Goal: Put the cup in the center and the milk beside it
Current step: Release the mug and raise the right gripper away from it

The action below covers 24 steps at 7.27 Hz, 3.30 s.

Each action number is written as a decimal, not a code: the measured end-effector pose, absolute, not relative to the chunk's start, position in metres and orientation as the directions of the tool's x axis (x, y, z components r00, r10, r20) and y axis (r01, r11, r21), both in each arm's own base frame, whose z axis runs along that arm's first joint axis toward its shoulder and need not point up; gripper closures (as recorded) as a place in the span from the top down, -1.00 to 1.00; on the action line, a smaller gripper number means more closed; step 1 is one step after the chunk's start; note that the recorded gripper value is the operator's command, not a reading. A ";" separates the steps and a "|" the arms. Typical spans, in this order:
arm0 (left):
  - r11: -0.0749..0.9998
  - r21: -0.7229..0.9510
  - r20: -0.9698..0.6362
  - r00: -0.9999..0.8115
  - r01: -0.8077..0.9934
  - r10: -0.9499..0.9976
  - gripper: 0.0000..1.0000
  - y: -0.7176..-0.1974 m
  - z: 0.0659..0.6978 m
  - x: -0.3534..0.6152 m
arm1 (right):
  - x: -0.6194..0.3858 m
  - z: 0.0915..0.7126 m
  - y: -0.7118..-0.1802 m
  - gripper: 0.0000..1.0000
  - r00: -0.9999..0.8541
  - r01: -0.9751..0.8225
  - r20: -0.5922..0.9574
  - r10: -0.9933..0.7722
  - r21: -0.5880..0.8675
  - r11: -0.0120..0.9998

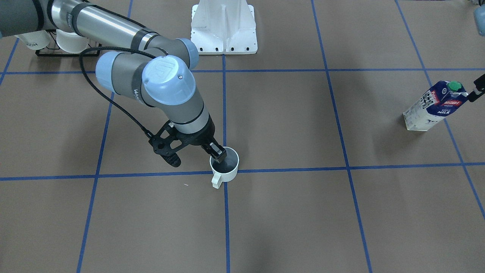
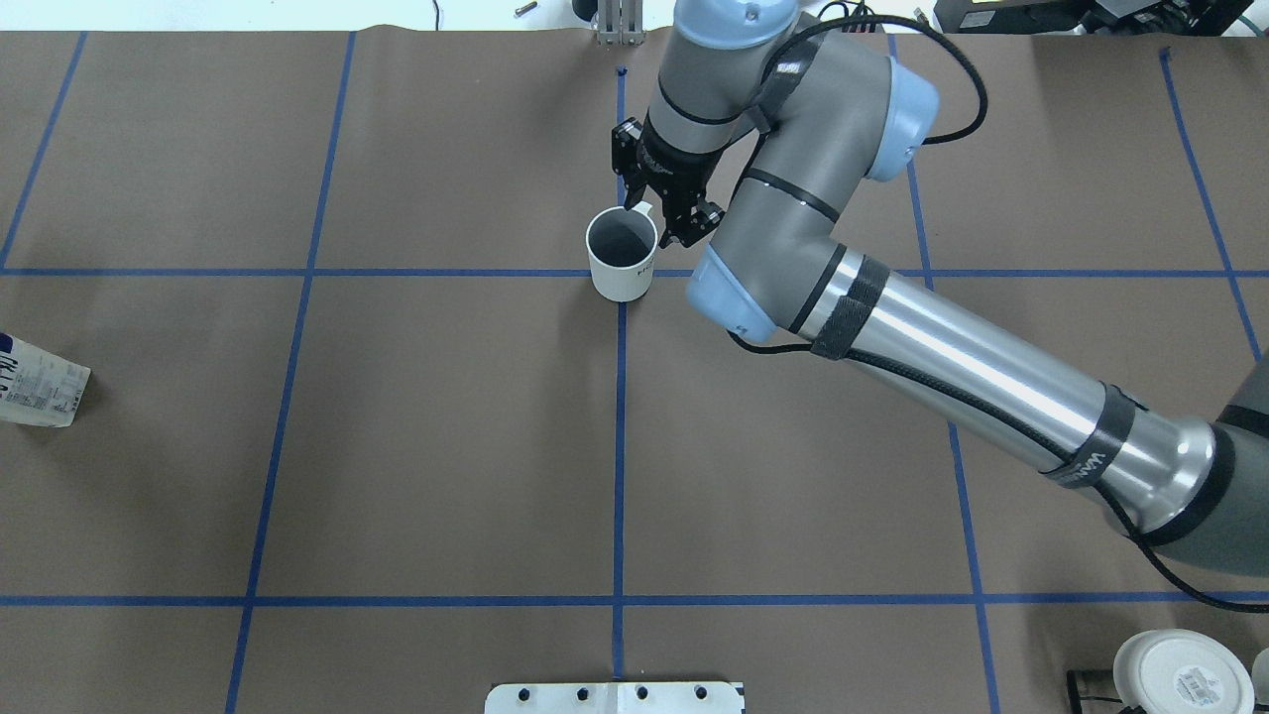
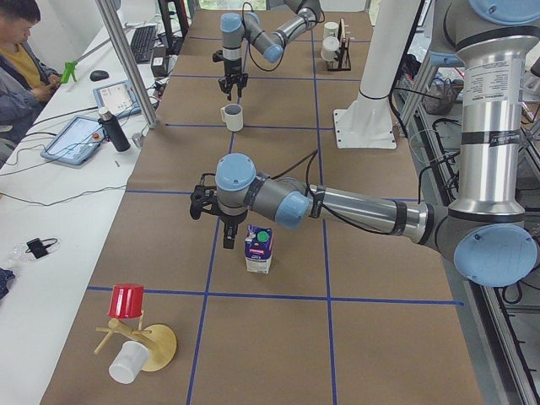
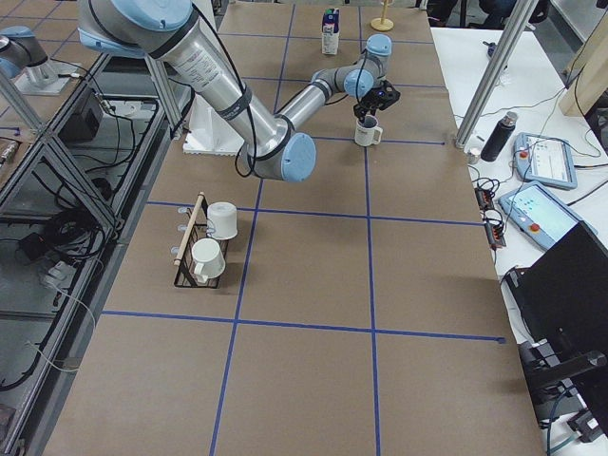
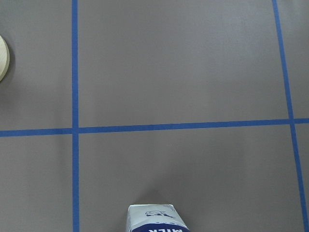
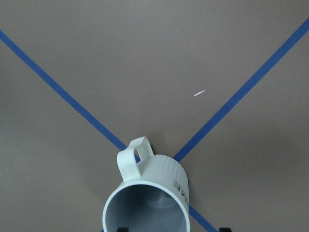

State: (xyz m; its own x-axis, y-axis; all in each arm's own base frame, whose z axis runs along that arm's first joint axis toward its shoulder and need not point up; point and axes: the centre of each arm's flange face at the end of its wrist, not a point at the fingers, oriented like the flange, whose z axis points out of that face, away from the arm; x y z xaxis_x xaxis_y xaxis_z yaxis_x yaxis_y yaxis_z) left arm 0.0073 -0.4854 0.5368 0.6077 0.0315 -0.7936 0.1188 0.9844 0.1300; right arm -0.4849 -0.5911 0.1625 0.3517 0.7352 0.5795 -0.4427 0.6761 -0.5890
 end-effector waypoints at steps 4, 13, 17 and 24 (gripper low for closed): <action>0.995 0.073 -0.750 0.661 0.063 0.013 0.97 -0.454 0.566 0.042 | -0.413 0.207 -0.584 1.00 0.368 -0.393 0.647 0.667 -0.542 0.743; 0.982 0.188 -0.736 0.661 -0.007 0.145 0.97 -0.448 0.538 0.062 | -0.414 0.237 -0.578 1.00 0.387 -0.410 0.628 0.675 -0.539 0.736; 0.947 0.286 -0.626 0.720 -0.145 0.299 0.96 -0.436 0.551 0.101 | -0.416 0.244 -0.577 1.00 0.401 -0.406 0.630 0.665 -0.528 0.746; 0.966 0.227 -0.667 0.704 -0.121 0.245 -1.00 -0.440 0.538 0.110 | -0.354 0.293 -0.590 1.00 0.442 -0.403 0.672 0.595 -0.444 0.801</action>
